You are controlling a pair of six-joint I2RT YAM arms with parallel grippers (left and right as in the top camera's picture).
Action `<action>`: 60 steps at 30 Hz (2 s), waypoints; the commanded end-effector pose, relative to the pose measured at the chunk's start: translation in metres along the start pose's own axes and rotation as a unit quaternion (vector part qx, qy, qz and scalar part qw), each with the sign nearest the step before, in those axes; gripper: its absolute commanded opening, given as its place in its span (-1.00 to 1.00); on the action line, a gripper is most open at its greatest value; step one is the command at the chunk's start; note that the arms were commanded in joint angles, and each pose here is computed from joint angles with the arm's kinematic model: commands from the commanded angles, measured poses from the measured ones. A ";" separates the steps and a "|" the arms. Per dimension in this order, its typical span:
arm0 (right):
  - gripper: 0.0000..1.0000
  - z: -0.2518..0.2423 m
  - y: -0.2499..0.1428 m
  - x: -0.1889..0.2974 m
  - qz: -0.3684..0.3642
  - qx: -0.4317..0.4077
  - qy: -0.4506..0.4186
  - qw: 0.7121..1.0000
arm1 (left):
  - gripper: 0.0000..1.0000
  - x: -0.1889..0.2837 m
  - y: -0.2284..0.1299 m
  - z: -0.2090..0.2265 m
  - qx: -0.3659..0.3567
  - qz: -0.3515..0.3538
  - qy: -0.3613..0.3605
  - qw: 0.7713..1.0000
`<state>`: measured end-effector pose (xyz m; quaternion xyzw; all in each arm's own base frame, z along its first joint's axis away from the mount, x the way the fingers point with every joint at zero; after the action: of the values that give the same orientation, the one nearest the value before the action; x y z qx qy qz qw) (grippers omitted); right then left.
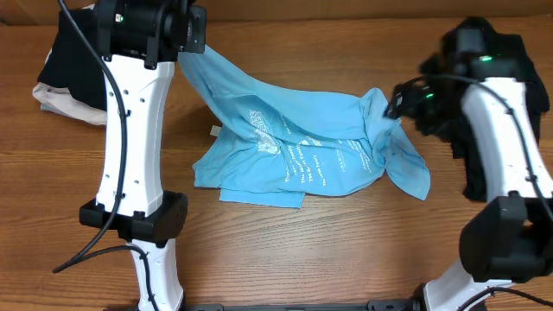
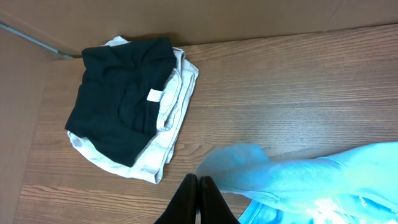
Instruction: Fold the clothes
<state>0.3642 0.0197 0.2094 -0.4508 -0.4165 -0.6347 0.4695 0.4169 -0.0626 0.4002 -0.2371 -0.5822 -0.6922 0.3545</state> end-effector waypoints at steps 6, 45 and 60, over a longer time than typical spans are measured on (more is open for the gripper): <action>0.48 -0.007 -0.025 -0.051 0.012 -0.014 -0.101 0.995 | -0.92 0.005 0.001 0.000 -0.003 -0.006 -0.010 1.000; -0.92 -0.008 -0.030 -0.093 -0.048 -0.030 -0.148 0.987 | -0.92 0.005 0.001 -0.001 -0.002 -0.006 -0.014 1.000; -0.92 -0.003 0.030 0.168 -0.274 -0.080 -0.043 0.957 | -0.92 0.089 0.028 0.041 0.094 -0.161 -0.021 0.982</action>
<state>0.3867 -0.0081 0.2881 -0.4571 -0.4660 -0.7025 0.2836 0.4156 -0.0636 0.4353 -0.1936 -0.6303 -0.6914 0.2953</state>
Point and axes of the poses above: each gripper's point midway between its finger pads, its own x axis back along the fingers, its own z axis along the line the jaws close on, y = z × x, the point moved 7 cm from there along x, back along the fingers, and after that the axes turned 1 degree about x, right-handed, at the moved point
